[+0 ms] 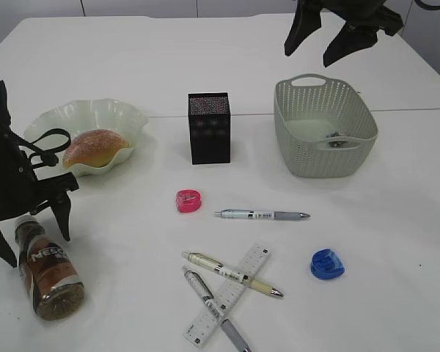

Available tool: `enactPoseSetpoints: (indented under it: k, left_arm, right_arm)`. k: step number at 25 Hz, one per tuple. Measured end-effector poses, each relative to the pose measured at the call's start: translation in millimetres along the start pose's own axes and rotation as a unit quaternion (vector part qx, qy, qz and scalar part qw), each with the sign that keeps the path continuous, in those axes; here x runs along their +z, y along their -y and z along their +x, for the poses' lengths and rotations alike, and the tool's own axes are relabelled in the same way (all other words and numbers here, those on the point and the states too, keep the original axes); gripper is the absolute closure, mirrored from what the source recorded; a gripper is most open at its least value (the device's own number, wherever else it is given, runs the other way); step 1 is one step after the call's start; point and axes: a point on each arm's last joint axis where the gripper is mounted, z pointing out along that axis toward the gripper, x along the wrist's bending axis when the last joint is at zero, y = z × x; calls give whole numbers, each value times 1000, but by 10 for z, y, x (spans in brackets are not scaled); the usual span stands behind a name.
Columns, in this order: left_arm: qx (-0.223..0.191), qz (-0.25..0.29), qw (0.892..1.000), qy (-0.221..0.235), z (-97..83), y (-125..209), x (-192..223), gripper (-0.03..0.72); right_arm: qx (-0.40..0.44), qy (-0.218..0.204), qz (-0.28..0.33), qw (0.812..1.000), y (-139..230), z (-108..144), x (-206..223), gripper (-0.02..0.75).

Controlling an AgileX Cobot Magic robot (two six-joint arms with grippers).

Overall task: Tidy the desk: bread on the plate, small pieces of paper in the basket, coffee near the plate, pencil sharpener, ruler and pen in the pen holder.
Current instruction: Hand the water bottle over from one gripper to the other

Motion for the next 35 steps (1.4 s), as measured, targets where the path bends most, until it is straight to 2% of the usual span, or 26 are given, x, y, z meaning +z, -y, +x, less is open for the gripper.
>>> enactPoseSetpoints:
  k: [8,11,13,18,20,24,27,30,35]
  left_arm:
    - [-6,13,1000,-6,-7,-7,99,104]
    - [-7,16,1000,-8,-7,-7,121,127]
    - [-7,16,1000,-8,-7,-7,121,170]
    - [-2,13,1000,-14,4,-13,121,375]
    - [2,10,1000,-18,10,-21,117,404]
    - [61,6,998,-26,25,-30,116,413]
    - [116,5,993,-32,30,-39,107,414]
    - [150,8,988,-40,46,-37,106,415]
    - [231,14,972,-48,70,-25,64,416]
  right_arm:
    - [0,0,0,1000,0,0,0,248]
    - [0,0,0,1000,0,0,0,248]
    - [0,0,0,1000,0,0,0,248]
    - [-1,0,0,1000,0,0,0,248]
    - [-1,0,0,1000,0,0,0,248]
    - [-1,0,0,1000,0,0,0,248]
    - [-1,1,0,1000,0,-2,0,248]
    - [-2,3,0,1000,0,-5,0,248]
    - [-5,14,-1,1000,-3,-26,0,248]
